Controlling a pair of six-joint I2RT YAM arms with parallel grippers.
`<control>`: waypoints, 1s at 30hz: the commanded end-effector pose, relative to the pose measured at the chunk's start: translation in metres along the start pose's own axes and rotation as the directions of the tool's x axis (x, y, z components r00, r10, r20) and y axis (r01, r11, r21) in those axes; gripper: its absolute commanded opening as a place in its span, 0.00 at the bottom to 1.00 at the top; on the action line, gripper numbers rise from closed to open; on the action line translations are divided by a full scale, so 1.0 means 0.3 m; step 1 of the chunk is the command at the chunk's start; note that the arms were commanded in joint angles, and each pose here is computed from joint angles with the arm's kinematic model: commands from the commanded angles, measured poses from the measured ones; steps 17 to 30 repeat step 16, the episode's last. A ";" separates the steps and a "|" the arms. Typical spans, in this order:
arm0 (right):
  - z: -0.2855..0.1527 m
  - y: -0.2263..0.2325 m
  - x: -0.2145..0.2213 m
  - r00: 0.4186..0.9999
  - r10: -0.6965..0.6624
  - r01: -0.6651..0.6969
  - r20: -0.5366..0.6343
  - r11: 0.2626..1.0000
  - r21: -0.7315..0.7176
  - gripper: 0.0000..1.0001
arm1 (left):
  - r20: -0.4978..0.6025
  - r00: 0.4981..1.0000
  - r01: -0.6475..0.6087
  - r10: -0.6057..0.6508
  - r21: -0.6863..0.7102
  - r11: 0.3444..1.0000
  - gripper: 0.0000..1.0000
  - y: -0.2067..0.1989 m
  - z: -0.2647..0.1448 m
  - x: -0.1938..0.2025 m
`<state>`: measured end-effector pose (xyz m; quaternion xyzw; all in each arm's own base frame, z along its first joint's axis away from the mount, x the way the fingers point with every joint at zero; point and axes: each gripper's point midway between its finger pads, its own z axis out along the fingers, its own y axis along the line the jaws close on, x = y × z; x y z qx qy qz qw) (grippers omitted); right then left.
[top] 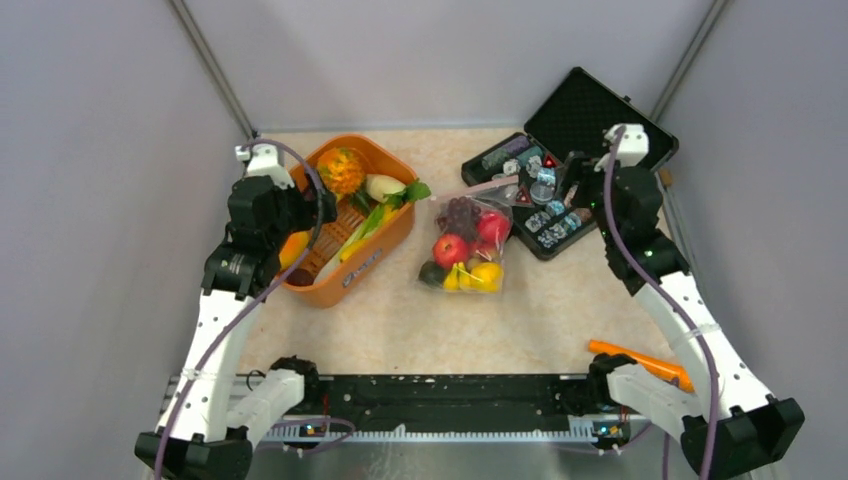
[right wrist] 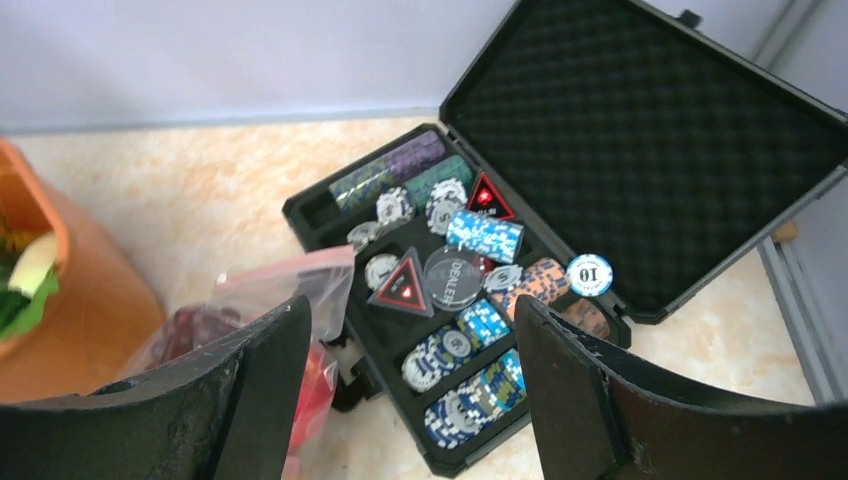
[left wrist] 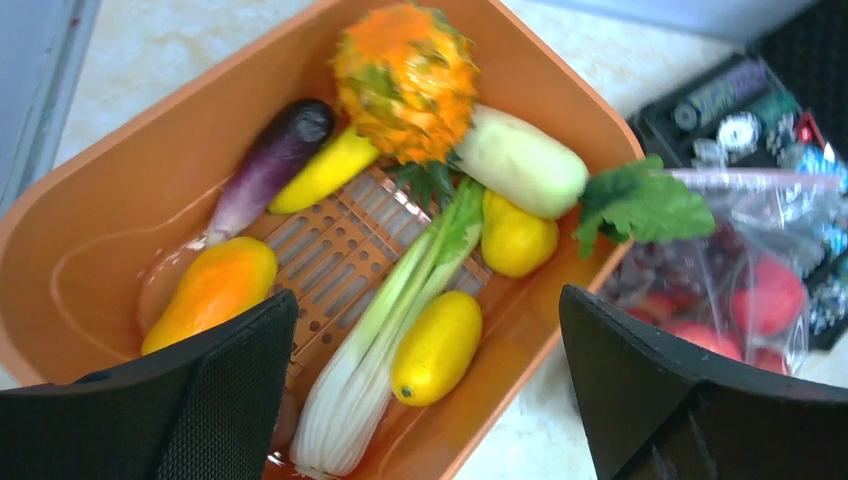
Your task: Place the food in the zip-top bag and seal the zipper
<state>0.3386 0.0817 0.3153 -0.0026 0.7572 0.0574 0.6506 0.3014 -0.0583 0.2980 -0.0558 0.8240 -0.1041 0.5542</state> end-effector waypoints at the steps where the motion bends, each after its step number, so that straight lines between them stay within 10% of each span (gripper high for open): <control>1: -0.008 -0.003 -0.087 0.987 0.159 -0.158 0.014 0.985 -0.074 0.74 | 0.130 0.978 0.165 -0.161 -0.025 0.986 0.99 0.019 -0.028 -0.152; 7: -0.051 0.051 0.015 0.981 0.184 -0.191 -0.059 0.966 -0.176 0.81 | 0.214 0.928 0.359 -0.304 -0.299 0.884 0.99 0.186 -0.034 -0.117; 30: -0.093 -0.019 -0.029 0.973 0.219 -0.213 0.066 0.973 -0.091 0.82 | 0.251 0.925 0.355 -0.285 -0.308 0.883 0.99 0.206 -0.045 -0.115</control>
